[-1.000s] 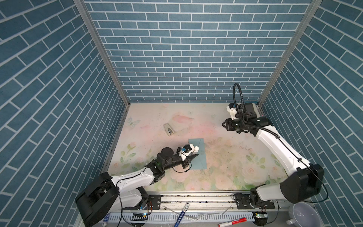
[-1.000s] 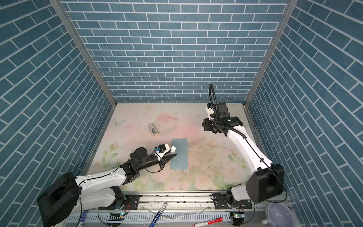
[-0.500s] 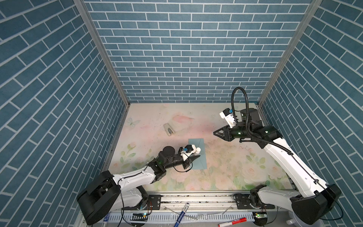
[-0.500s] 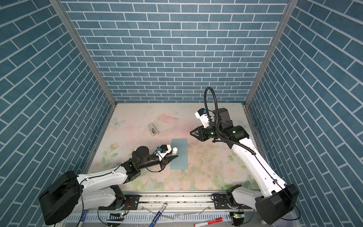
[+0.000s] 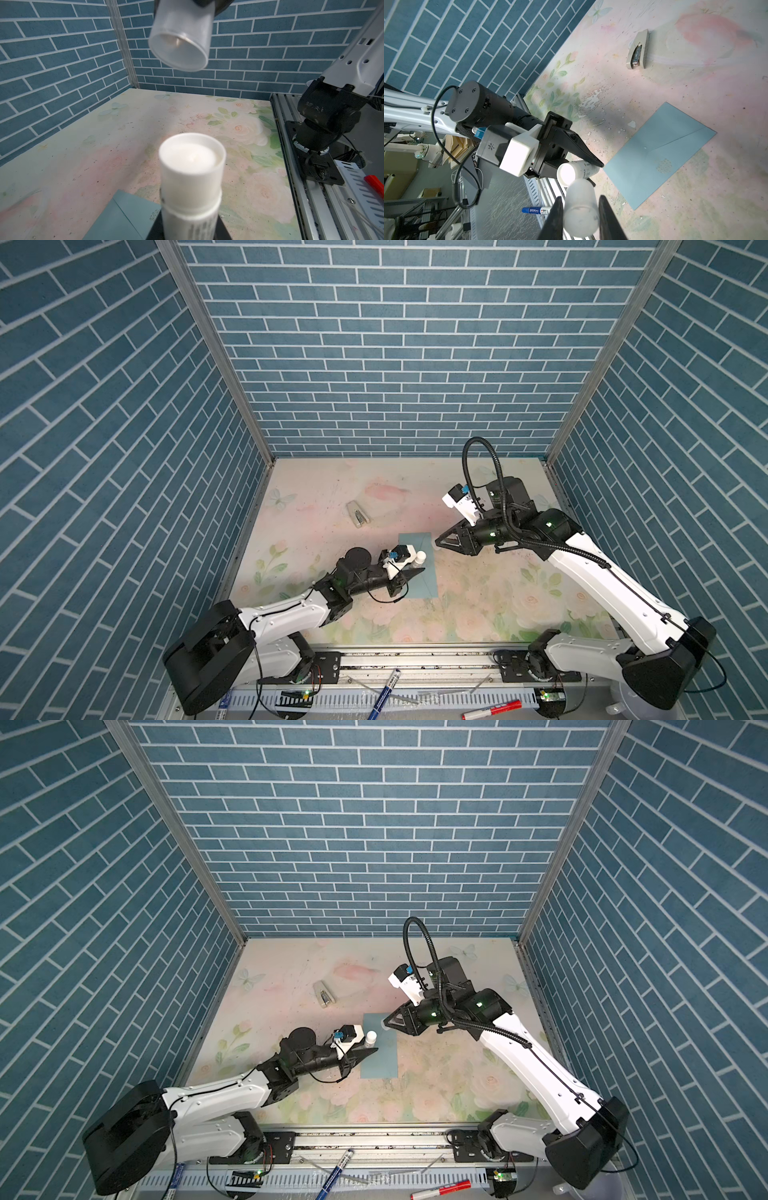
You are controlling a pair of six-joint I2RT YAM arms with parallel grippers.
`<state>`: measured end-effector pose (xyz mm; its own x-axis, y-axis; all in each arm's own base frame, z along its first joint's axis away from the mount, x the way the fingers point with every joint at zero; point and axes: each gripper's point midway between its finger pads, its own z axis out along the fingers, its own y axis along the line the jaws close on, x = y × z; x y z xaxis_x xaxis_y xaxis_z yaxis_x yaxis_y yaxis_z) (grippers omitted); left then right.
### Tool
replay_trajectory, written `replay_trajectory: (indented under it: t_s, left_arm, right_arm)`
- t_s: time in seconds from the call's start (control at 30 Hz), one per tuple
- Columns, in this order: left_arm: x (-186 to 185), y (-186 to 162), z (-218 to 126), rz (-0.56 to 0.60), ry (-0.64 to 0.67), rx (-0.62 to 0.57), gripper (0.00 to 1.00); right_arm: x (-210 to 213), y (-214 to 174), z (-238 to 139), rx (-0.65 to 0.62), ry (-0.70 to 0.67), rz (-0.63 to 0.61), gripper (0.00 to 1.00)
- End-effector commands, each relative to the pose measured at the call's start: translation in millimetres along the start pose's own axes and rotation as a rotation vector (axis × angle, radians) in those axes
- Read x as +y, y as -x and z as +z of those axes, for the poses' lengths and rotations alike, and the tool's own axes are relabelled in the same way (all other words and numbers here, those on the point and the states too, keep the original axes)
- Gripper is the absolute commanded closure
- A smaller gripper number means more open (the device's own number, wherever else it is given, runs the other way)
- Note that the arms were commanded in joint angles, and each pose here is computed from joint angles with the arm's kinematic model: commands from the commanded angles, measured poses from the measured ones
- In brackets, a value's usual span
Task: Place the letter into the envelope and seal it
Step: 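Carry the clear cap with the right gripper toward the left-held glue stick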
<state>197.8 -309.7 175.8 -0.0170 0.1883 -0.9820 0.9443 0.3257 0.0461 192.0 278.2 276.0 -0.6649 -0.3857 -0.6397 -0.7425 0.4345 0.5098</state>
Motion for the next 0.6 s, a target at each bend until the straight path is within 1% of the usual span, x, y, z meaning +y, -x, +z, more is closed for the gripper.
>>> replay_trajectory:
  t_s: [0.0, 0.57]
  left_arm:
    - [-2, 9, 3, 0.008, -0.017, -0.016, 1.0]
    - [-2, 9, 2, 0.008, -0.017, -0.018, 1.0]
  right_arm:
    - [-2, -12, 10, 0.051, 0.001, -0.022, 0.83]
    - [7, -15, 28, 0.089, 0.032, -0.045, 0.84]
